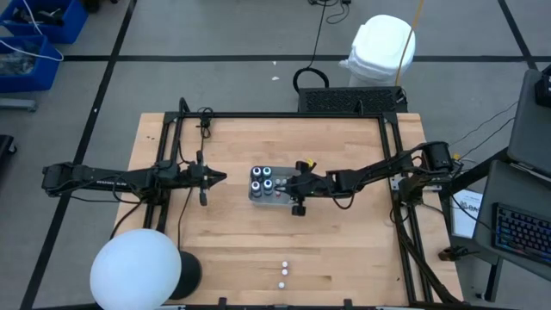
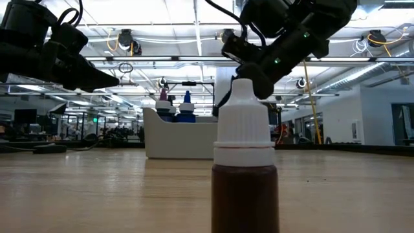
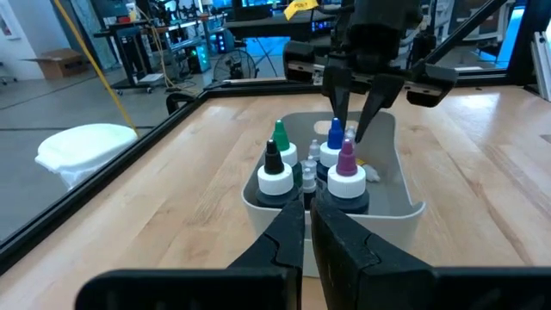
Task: Pick & Place food coloring
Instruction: Put the small black food coloring bottle into the gray bin, then put the small brown food coloring bottle into the gray bin
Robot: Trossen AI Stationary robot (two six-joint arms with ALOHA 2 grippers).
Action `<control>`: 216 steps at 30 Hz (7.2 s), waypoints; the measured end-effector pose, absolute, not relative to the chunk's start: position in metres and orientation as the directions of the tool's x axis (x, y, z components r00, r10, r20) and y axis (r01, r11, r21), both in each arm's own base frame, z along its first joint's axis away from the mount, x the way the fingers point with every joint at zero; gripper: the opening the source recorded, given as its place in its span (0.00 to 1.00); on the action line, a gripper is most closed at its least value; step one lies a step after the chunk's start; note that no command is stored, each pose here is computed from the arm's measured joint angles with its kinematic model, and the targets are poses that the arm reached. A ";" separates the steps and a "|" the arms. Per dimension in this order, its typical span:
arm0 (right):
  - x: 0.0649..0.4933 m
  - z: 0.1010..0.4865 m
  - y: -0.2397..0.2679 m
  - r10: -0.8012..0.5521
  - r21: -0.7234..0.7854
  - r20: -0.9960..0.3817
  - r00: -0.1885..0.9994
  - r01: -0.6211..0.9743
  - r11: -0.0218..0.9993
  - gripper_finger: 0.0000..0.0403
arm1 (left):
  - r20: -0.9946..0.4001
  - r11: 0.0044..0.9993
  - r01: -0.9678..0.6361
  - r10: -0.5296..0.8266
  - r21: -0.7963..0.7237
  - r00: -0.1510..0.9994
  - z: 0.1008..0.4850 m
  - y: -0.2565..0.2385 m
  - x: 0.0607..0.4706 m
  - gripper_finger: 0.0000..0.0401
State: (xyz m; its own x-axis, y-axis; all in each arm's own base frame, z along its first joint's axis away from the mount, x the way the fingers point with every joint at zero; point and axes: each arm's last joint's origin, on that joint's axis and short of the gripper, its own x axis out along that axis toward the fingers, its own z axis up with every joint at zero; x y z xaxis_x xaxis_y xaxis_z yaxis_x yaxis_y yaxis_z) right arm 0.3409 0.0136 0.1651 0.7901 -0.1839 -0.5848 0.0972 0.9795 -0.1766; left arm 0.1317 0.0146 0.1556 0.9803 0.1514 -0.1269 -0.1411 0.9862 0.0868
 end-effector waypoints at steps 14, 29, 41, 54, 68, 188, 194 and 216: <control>0.344 0.168 0.000 -0.217 -0.184 -0.549 0.807 0.136 0.973 0.12 | -0.127 0.986 -0.141 0.152 0.087 0.980 0.156 0.015 0.132 0.08; 0.349 0.145 0.000 -0.217 -0.191 -0.589 0.779 0.126 0.973 0.12 | -0.128 0.986 -0.141 0.152 0.088 0.980 0.156 0.015 0.132 0.08; 0.352 0.148 -0.002 -0.219 -0.192 -0.557 0.801 0.133 0.972 0.12 | -0.128 0.986 -0.141 0.152 0.089 0.980 0.156 0.015 0.132 0.08; 0.351 0.147 -0.007 -0.230 -0.189 -0.567 0.791 0.147 0.971 0.12 | -0.128 0.985 -0.139 0.152 0.102 0.980 0.156 0.015 0.132 0.08; 0.353 0.163 -0.006 -0.230 -0.199 -0.485 0.844 0.150 0.969 0.12 | -0.130 0.985 -0.139 0.152 0.102 0.980 0.155 0.015 0.132 0.08; 0.186 0.293 0.017 -0.095 -0.104 -0.302 0.948 0.067 0.992 0.02 | -0.135 0.987 -0.141 0.150 0.075 0.979 0.155 0.015 0.132 0.08; 0.145 0.249 0.009 -0.109 -0.059 -0.213 0.971 0.099 0.993 0.00 | -0.135 0.987 -0.140 0.150 0.075 0.979 0.155 0.015 0.132 0.08; 0.104 0.177 -0.002 -0.130 0.011 0.074 0.989 0.129 0.992 0.00 | -0.153 0.993 -0.111 0.103 -0.045 0.983 0.179 0.010 0.144 0.08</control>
